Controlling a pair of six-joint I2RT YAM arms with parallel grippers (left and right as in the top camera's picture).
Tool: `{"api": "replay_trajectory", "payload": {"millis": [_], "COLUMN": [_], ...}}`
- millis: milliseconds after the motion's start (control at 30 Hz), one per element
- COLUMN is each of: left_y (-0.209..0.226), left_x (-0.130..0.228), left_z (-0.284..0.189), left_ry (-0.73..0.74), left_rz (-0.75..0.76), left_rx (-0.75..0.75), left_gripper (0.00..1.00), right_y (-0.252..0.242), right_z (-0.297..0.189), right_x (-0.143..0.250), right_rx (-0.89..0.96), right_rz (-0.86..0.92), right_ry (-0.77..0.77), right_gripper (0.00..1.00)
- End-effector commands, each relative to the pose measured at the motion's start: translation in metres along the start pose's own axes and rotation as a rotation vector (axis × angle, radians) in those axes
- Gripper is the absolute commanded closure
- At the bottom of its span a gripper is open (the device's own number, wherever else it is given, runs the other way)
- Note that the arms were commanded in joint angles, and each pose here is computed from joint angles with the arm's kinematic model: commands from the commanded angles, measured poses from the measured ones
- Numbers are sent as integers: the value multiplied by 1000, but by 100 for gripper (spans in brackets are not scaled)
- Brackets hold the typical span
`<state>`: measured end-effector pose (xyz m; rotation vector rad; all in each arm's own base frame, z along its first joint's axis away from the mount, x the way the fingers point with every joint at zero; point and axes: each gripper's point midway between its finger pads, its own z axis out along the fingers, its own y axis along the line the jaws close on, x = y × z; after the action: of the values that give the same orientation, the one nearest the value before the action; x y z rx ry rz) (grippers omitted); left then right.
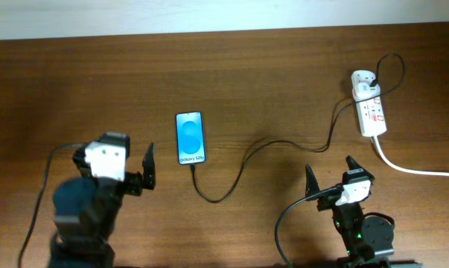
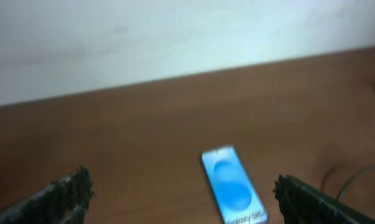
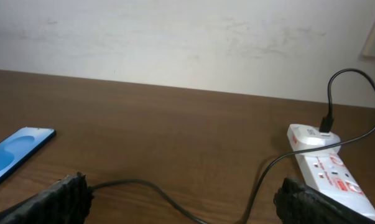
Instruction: Plug charger to phone and switch on socket
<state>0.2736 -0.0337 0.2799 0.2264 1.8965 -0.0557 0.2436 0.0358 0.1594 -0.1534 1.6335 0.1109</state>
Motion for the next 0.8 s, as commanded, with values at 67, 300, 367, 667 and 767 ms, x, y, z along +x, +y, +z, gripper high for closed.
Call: {"api": "replay_trajectory", "payload": {"millis": [67, 300, 367, 667, 767], "left_y": [-4, 7, 6, 6, 6], "left_x": [71, 119, 125, 125, 125], "left_z": [-2, 10, 11, 11, 11], "left_ry": [-155, -251, -259, -259, -259], "left_rz": [59, 62, 63, 63, 63], "left_rx": [-36, -111, -111, -112, -112], "left_gripper": [1, 1, 1, 1, 1], "right_y": [-1, -1, -1, -1, -1], "right_z": [0, 0, 0, 0, 0], "right_x": [2, 2, 2, 2, 2], "right_rx": [8, 8, 8, 8, 8], "right_rz": [4, 4, 4, 4, 4], "right_ry": [4, 4, 4, 4, 4], "right_gripper": [2, 2, 2, 2, 2]}}
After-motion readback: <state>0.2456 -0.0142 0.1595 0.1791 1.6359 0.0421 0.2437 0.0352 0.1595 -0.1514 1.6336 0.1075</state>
